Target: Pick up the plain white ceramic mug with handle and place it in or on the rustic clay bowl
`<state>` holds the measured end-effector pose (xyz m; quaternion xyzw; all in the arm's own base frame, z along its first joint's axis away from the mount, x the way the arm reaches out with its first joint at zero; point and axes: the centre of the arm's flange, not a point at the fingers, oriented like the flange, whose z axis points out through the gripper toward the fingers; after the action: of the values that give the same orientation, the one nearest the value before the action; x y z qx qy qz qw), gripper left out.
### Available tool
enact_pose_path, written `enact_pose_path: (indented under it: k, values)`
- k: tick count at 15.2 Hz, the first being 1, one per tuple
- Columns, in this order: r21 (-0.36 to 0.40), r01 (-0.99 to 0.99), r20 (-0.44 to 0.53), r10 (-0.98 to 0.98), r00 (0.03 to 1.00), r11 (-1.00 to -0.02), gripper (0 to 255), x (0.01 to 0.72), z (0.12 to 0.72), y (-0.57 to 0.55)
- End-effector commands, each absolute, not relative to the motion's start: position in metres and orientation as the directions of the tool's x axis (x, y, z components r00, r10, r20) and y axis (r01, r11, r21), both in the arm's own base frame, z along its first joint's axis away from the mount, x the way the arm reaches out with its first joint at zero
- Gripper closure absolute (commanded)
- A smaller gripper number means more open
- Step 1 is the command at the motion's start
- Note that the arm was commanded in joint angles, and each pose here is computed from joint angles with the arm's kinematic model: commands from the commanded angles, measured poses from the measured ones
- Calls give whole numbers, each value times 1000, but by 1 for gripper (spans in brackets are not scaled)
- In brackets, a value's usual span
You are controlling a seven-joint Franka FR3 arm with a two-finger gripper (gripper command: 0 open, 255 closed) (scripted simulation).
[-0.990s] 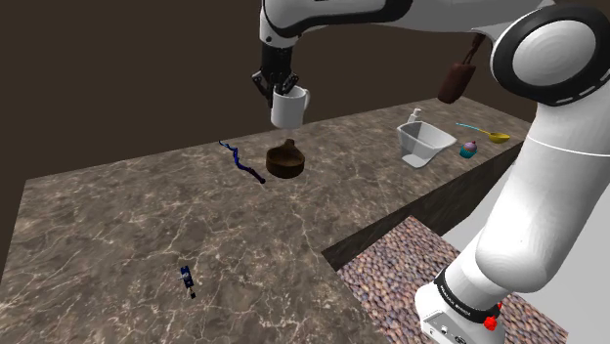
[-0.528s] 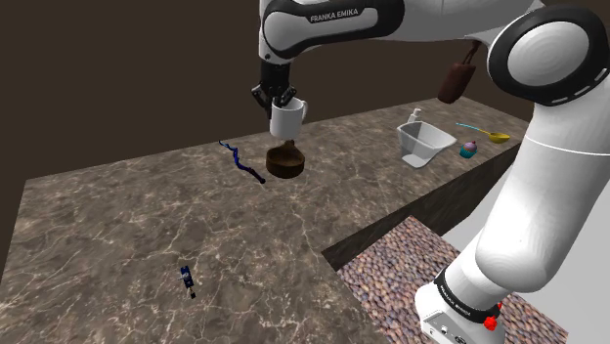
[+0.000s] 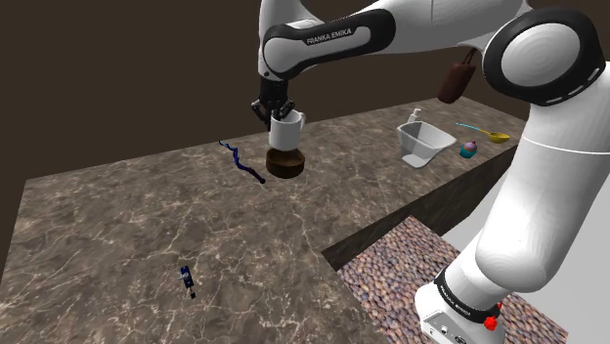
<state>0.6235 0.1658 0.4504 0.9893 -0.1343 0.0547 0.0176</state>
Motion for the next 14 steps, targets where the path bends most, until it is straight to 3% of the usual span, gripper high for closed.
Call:
enact_pose_path:
  k: [1,7,8,14]
  values:
    - [20,-268,114,-264,958,-963,255,623,448,165]
    - [20,-268,114,-264,958,-963,255,623,448,165]
    - [20,-268,114,-264,958,-963,0,623,448,165]
    - [20,-268,114,-264,958,-963,0,622,461,165]
